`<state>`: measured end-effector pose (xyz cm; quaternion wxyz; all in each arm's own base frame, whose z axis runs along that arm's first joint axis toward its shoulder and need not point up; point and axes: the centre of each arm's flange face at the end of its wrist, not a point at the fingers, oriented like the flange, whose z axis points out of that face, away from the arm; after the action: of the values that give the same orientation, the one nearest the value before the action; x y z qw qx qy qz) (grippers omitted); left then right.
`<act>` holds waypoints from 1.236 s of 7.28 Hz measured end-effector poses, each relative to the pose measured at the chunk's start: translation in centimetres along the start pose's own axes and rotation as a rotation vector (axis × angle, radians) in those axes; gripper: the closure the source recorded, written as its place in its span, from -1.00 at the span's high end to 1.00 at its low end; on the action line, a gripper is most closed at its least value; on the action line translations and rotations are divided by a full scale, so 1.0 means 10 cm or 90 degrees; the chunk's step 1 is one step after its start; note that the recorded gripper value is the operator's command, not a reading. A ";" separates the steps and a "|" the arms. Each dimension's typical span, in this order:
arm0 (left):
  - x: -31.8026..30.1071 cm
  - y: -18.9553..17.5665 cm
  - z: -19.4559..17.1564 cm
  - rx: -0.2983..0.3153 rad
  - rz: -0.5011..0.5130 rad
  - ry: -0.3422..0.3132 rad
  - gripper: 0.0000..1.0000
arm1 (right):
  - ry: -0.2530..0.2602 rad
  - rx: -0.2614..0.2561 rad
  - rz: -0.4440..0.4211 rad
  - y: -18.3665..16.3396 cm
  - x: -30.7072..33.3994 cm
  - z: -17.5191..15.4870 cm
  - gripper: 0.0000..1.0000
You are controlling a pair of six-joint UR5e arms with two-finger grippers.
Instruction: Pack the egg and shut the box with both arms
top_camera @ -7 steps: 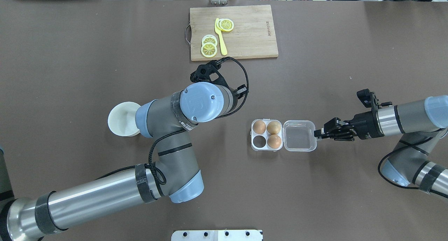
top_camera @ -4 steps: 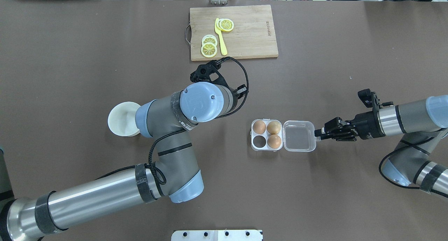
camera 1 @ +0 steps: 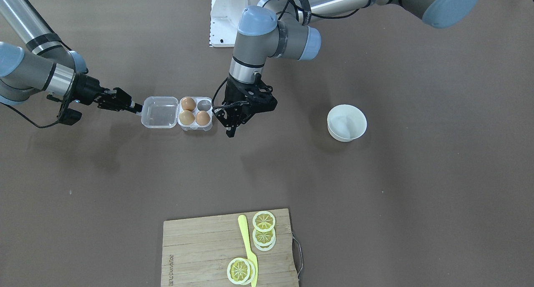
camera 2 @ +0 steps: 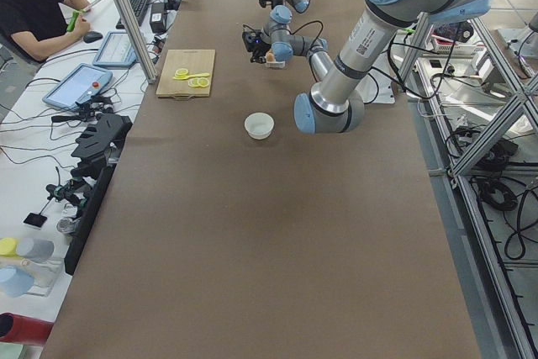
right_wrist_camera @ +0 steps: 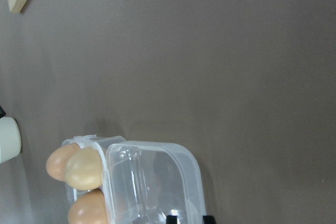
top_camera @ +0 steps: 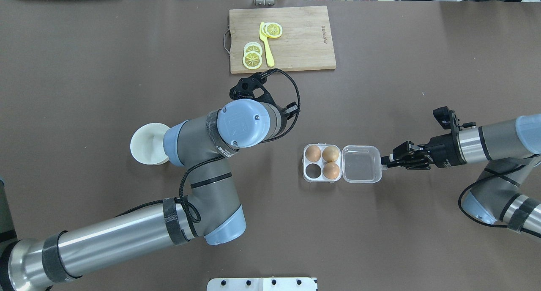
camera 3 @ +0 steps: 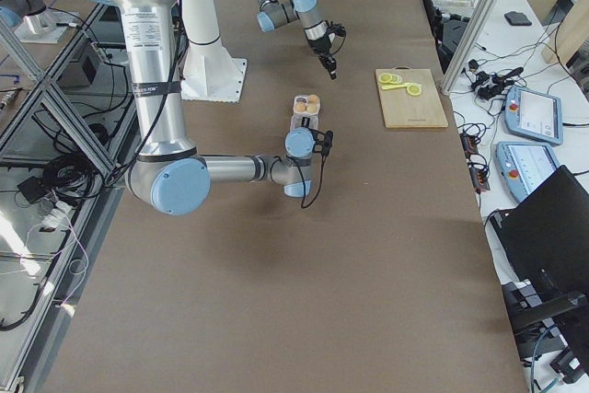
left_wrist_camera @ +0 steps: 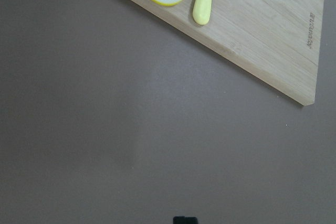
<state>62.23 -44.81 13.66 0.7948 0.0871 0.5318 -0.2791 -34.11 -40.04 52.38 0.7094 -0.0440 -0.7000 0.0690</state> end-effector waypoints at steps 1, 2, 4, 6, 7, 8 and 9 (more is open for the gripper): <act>0.00 0.00 0.00 0.000 0.000 0.000 -1.00 | 0.000 0.000 0.000 0.00 0.00 -0.01 -0.58; 0.00 0.00 0.00 0.000 0.000 0.000 -1.00 | 0.000 0.000 0.000 0.00 0.00 -0.01 -0.66; -0.01 0.00 0.01 0.000 0.000 -0.001 -1.00 | -0.001 0.001 0.000 -0.02 -0.01 -0.02 -0.77; -0.02 0.00 0.03 0.001 -0.001 -0.004 -1.00 | -0.003 0.002 -0.001 -0.05 -0.04 -0.06 -0.91; -0.02 0.00 0.03 0.001 -0.001 -0.004 -1.00 | -0.004 0.000 -0.002 -0.08 -0.06 -0.10 -0.92; -0.02 0.00 0.04 0.001 -0.001 -0.005 -1.00 | -0.007 -0.002 -0.003 -0.11 -0.09 -0.14 -0.92; -0.02 0.00 0.04 0.001 -0.001 -0.005 -1.00 | -0.010 -0.003 -0.005 -0.13 -0.13 -0.17 -0.92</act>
<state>62.49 -44.88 14.03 0.7968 0.0862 0.5283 -0.2804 -32.38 -41.45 51.27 0.7043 -0.0426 -0.7057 0.0644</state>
